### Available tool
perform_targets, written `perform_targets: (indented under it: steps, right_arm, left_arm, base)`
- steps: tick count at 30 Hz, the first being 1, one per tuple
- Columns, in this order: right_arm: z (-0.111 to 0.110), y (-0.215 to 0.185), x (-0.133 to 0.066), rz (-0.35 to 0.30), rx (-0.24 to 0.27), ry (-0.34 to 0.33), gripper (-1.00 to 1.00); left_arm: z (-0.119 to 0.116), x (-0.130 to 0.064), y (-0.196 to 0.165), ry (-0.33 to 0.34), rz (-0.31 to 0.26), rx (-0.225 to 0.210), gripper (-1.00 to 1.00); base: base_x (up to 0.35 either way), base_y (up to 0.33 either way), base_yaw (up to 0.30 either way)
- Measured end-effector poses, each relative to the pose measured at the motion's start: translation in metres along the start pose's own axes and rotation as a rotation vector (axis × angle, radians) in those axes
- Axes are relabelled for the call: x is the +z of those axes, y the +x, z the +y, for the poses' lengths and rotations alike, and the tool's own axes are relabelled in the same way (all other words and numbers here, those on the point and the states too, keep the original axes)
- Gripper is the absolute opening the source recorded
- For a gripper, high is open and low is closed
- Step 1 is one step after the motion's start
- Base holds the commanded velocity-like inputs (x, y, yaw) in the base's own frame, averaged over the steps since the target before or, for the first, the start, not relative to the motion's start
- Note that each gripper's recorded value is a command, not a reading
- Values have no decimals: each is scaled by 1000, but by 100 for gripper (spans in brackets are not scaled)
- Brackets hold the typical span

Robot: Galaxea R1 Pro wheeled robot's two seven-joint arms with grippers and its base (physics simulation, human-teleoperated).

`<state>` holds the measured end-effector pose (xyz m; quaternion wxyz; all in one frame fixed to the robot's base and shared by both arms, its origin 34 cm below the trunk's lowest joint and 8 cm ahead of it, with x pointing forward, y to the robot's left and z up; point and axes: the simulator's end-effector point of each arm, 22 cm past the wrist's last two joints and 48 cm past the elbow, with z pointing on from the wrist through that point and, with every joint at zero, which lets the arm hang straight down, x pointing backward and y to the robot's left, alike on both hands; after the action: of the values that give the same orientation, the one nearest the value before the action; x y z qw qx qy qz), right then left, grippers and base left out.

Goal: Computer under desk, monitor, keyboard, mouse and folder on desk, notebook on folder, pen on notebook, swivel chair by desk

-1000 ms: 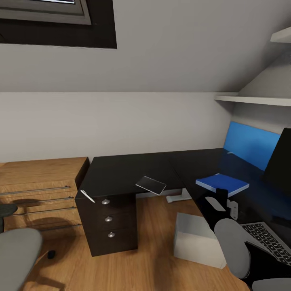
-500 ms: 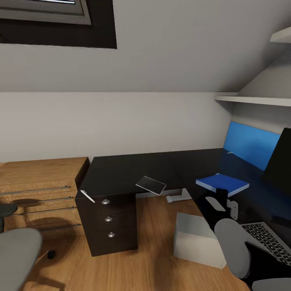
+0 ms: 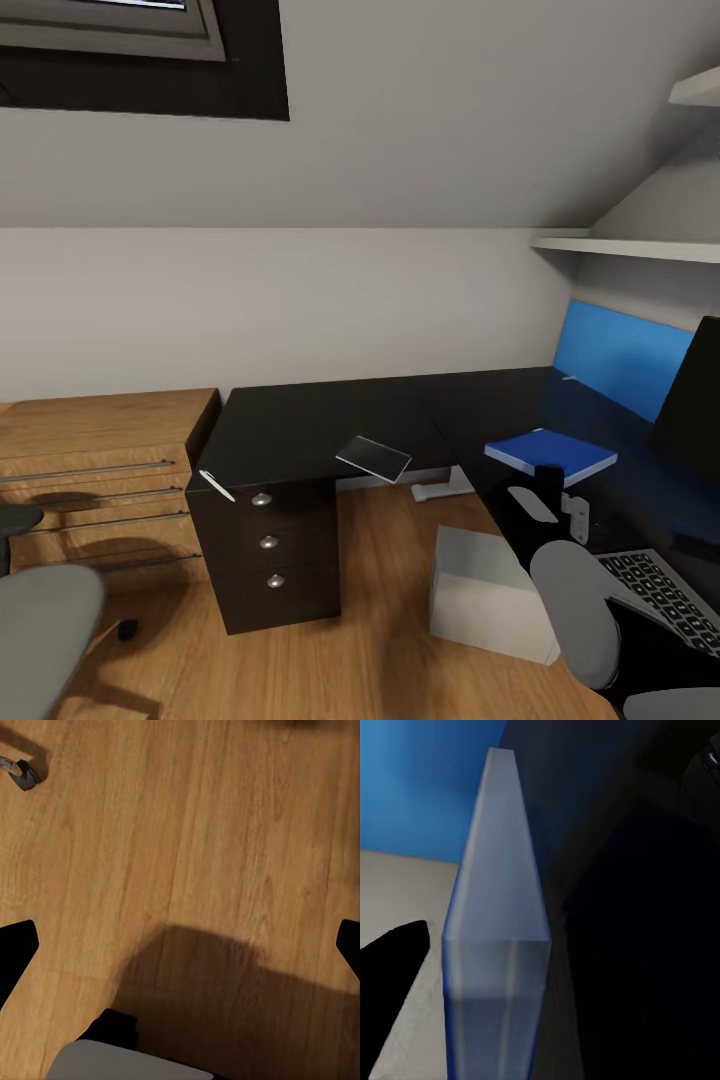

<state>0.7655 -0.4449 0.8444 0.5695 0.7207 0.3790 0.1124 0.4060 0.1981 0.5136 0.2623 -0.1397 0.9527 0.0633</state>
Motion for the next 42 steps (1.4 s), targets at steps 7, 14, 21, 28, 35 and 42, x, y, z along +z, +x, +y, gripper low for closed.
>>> perform_targets:
  steps: [7, 14, 21, 28, 35, 42]
  right_arm:
    - [0, 0, 0, 0, -2, -2, 100]
    - [1, 0, 0, 0, -4, -3, 100]
    - [1, 0, 0, 0, -4, -3, 100]
    - [1, 0, 0, 0, -6, -6, 100]
    - [1, 1, 0, 1, -7, -6, 100]
    - [1, 1, -1, 2, -8, -6, 100]
  left_arm:
    - [0, 0, 0, 0, 0, 0, 100]
    - [0, 0, 0, 0, 0, 0, 100]
    - [0, 0, 0, 0, 0, 0, 100]
    - [0, 0, 0, 0, 0, 0, 100]
    - [0, 0, 0, 0, 0, 0, 100]
    - [0, 0, 0, 0, 0, 0, 100]
  base:
    - [0, 0, 0]
    - [0, 0, 0]
    - [0, 0, 0]
    - [-122, 0, 0]
    - [-30, 0, 0]
    - [-1, 0, 0]
